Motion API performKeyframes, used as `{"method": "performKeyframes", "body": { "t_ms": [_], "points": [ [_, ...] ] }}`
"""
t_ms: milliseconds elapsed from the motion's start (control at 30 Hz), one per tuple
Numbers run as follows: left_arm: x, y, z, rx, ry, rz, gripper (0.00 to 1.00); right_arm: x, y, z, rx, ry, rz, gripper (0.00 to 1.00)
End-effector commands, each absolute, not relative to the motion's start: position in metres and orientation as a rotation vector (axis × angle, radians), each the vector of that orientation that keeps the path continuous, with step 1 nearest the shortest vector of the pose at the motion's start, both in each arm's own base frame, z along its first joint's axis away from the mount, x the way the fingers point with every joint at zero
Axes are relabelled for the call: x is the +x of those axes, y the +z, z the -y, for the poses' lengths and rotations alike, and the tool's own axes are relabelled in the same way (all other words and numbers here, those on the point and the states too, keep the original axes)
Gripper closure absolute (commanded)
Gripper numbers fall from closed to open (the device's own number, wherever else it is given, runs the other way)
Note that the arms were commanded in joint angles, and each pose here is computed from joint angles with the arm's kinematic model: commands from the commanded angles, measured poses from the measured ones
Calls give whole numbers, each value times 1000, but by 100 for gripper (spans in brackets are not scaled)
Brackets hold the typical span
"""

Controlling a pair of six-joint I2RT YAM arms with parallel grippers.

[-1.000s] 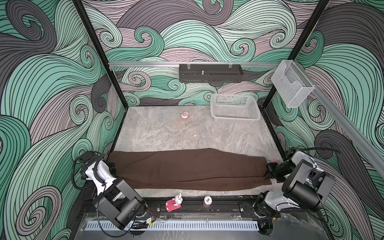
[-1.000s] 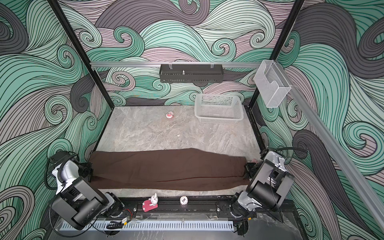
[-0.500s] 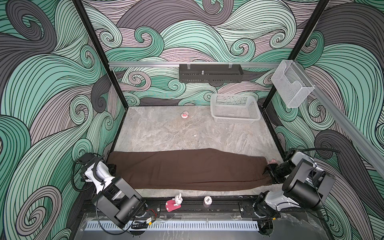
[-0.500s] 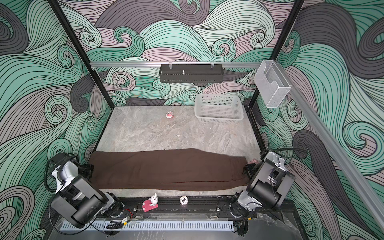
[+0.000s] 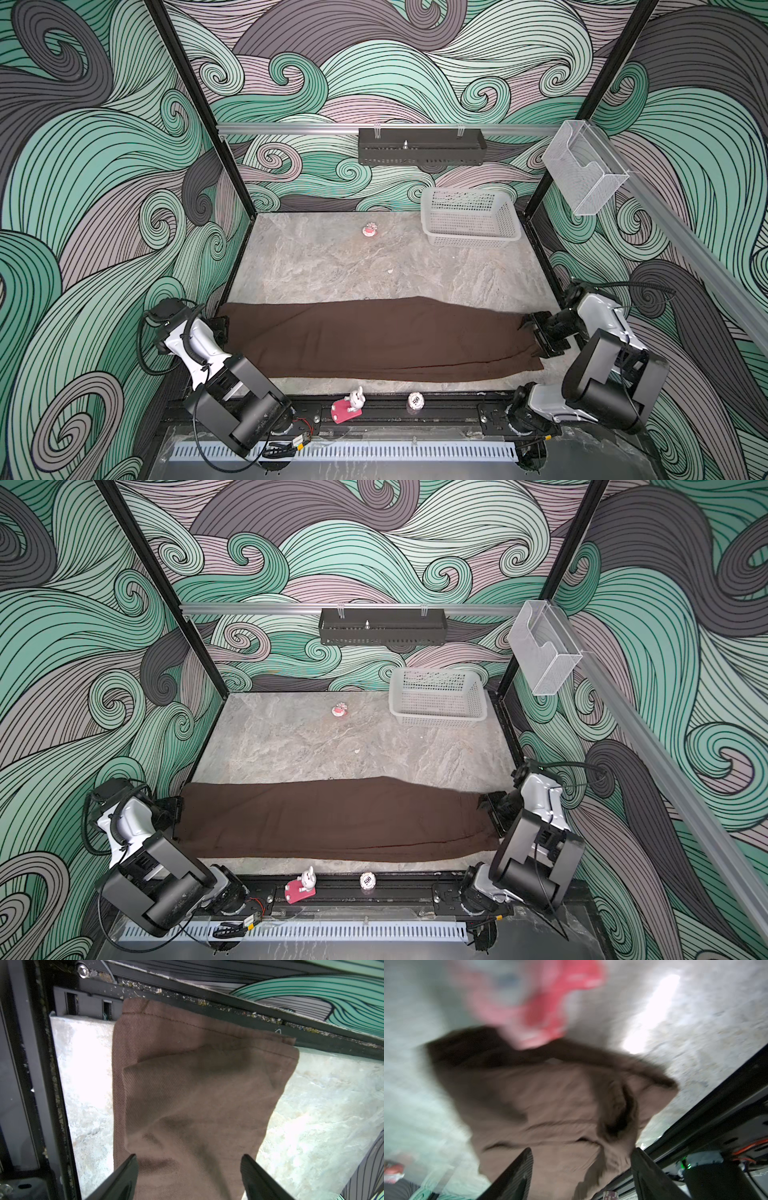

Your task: Fold and stack the trousers

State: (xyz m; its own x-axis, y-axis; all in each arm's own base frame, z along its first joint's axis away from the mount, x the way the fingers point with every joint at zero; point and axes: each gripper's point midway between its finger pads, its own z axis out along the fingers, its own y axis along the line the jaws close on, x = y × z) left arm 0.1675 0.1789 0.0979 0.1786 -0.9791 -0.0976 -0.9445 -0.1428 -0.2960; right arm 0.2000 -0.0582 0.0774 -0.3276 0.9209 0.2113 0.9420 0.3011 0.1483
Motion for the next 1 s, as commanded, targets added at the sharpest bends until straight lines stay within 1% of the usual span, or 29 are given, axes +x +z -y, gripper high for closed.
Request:
{"method": "performKeyframes", "body": {
  "t_ms": [0, 167, 267, 300, 333, 367, 433, 500, 533, 667, 733, 967],
  "points": [
    [180, 116, -173, -2143, -219, -1839, 20, 213, 104, 42, -1763, -421, 2468, 24],
    [187, 119, -168, -2117, -234, -1871, 19, 226, 115, 22, -1731, -461, 2522, 25],
    [187, 116, -166, -2116, -239, -1882, 21, 232, 114, 0, -1666, -504, 2572, 29],
    [188, 114, -165, -2116, -244, -1884, 23, 231, 109, -10, -1646, -515, 2575, 35],
    [187, 111, -164, -2121, -250, -1884, 24, 232, 103, -19, -1637, -551, 2572, 44],
    [187, 107, -162, -2129, -258, -1884, 25, 232, 97, -28, -1633, -588, 2563, 54],
    [187, 100, -159, -2137, -278, -1884, 28, 228, 76, -45, -1656, -650, 2508, 79],
    [187, 94, -156, -2141, -297, -1887, 31, 223, 58, -58, -1653, -686, 2462, 95],
    [187, 91, -155, -2145, -301, -1886, 31, 219, 50, -63, -1631, -682, 2455, 99],
    [187, 87, -152, -2151, -316, -1901, 31, 196, 34, -70, -1482, -585, 2486, 100],
    [188, 87, -153, -2141, -318, -1911, 31, 178, 29, -67, -1402, -517, 2510, 100],
    [186, 90, -155, -2137, -293, -1923, 30, 121, 19, -62, -1277, -410, 2524, 100]
  ]
}}
